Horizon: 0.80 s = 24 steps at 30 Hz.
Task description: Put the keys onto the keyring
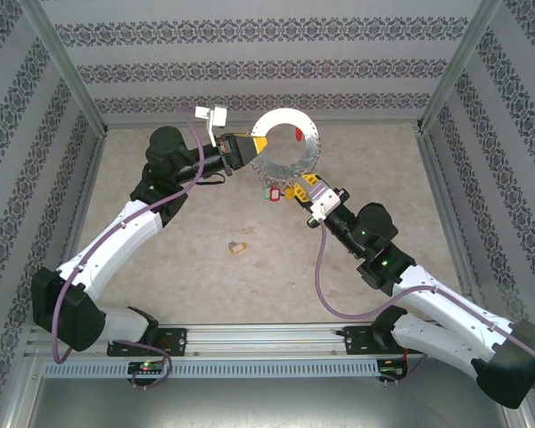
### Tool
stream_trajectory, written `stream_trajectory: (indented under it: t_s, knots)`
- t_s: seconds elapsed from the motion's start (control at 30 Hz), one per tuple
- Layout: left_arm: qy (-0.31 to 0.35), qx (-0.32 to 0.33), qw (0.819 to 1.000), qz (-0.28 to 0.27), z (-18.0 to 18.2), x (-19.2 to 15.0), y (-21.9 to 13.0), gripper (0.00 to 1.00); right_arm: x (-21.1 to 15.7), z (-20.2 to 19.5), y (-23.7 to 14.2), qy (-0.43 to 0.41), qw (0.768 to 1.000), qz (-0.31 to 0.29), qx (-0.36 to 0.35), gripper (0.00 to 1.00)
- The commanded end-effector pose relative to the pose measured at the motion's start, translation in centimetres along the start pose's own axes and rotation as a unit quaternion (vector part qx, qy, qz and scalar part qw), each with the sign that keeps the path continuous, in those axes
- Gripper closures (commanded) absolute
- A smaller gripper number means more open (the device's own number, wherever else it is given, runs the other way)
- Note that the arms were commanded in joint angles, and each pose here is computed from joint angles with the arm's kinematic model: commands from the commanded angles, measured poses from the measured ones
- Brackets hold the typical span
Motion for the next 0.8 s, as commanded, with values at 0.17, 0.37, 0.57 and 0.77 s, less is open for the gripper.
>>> stream_trajectory:
  t_s: [0.17,0.37,0.57,0.77]
  knots:
    - [0.019,-0.022,0.999,-0.020,-2.1,1.4,0.0,1.00,0.1,-0.3,0.2,0.002,1.000,-0.002,-0.004,0.81]
    - [0.021,-0.022,0.999,-0.021,-2.2,1.5,-0.1,1.00,-0.1,-0.3,0.2,0.007,1.000,0.000,-0.007,0.80]
    - [0.021,-0.023,0.999,-0.021,-2.2,1.5,-0.1,1.00,-0.2,-0.1,0.2,0.006,1.000,-0.001,0.003,0.80]
    - [0.024,-0.025,0.999,-0.022,-2.4,1.6,-0.1,1.00,-0.5,0.5,0.2,0.025,0.999,-0.002,0.023,0.82]
Point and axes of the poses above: each hand's point on the last joint's axis, 136 mm out from that joint toward the fingers, its own y axis out along the fingers, its own z axis along the line the jaws close on, x = y × z, the point moved 6 cm from there along -y, back along the fingers, and after that the axes turned 5 degrees about -y, right-handed, at the moved point
